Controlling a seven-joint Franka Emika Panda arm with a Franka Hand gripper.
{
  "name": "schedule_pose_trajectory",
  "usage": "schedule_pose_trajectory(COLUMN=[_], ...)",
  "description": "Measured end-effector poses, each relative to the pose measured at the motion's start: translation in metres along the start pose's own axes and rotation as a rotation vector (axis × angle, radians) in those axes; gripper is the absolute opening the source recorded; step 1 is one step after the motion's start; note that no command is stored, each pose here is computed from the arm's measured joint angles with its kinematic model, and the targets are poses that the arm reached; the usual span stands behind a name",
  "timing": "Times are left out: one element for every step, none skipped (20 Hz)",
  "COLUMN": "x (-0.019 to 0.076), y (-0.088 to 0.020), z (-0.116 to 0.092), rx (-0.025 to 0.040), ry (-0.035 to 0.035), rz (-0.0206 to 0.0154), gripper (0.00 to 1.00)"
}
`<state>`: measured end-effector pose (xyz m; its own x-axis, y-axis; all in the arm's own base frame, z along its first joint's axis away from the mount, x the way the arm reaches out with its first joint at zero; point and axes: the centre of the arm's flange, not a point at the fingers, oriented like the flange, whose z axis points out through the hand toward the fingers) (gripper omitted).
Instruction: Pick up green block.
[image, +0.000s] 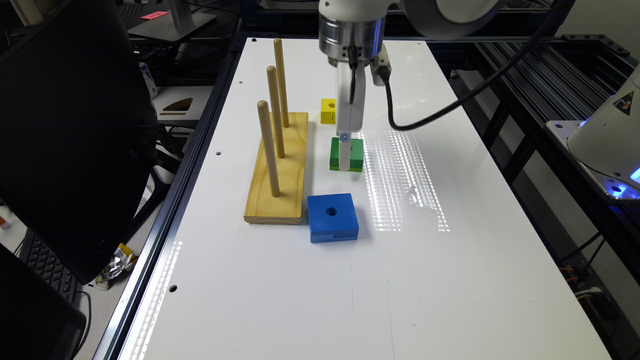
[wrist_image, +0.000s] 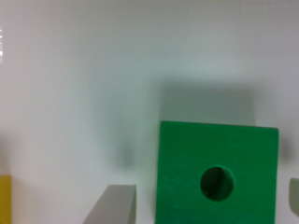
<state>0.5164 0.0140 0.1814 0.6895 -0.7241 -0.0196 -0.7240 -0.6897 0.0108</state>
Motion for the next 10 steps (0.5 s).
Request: schedule_pose_trajectory(x=[-0.0002,-0.0003,0.0004,0.0006,0.0006,0.0006,0.0006,0.0006,0.0006,0.0006], y=[0.0002,0.0003,-0.0002,-0.0003,-0.0003,-0.0003,-0.0003,-0.0003,-0.0003,-0.0003], z=[0.0057,0.0101,0.0106,0.0105,0.0105,0.0105,0.0105,0.0105,0.0105,0.0104], rx=[0.002,0.0036,0.0078,0.0081,0.0082,0.0082,0.0083,0.0083,0.0083,0.0083], ry=[0.0011,0.0021,0.0063,0.0067,0.0068,0.0068,0.0068,0.0068,0.0068,0.0068], rz=[0.0001,0.0002,-0.0002,-0.0002,-0.0002,-0.0002,-0.0002,-0.0002,-0.0002,-0.0001], gripper=[1.0,1.0,1.0,1.0,1.0,1.0,1.0,1.0,1.0,0.0])
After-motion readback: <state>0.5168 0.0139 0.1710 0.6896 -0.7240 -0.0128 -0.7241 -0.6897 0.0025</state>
